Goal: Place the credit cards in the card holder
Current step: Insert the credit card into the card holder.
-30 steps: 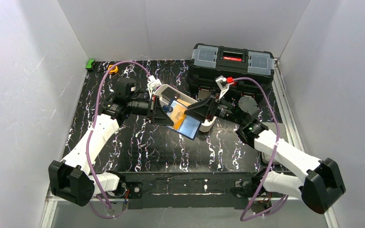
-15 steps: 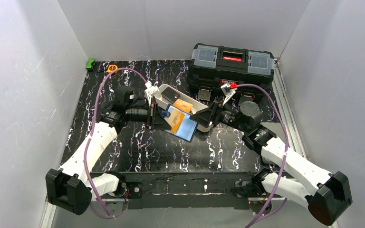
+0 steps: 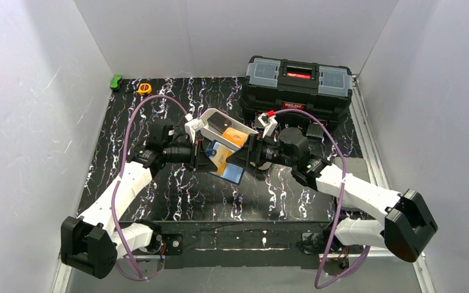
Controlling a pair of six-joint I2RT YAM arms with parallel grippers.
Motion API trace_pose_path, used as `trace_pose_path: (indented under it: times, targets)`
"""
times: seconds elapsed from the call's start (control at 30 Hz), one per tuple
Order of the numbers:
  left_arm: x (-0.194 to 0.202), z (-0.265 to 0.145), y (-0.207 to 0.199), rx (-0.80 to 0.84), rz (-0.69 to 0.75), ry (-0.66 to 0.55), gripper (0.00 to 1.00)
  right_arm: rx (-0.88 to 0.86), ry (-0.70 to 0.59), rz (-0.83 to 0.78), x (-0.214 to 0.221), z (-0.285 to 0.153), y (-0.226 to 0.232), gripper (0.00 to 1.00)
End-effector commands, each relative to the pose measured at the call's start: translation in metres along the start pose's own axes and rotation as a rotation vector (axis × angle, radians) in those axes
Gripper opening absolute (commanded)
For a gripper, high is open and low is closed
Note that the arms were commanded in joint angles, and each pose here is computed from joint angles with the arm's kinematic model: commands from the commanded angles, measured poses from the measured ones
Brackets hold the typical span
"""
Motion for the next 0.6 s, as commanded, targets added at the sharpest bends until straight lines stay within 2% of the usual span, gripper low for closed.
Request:
trace_pose_path:
  times: [0.0,0.27,0.57]
  targets:
    - [-0.004,0.001,-0.002,-0.002,0.030,-0.064,0.00,-0.072,-0.018,-0.010,-0.016,0.012,0.023,0.86]
    - [-0.014,0.001,-0.006,0.040,0.030,-0.071,0.00,-0.119,0.000,0.033,-0.021,0.032,0.027,0.88]
    - [-0.022,0.003,0.000,-0.002,0.010,-0.088,0.07,-0.150,0.022,0.058,-0.025,0.039,0.034,0.89]
Point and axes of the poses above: each gripper's point midway between its finger pads, its own z axis out along the fingers, its own y axis along the line the jaws close on, x = y × z, the point moved 5 cm from there along -z, back along the fingers, and after that the axes turned 14 degrees about z, right-handed, at the moved point
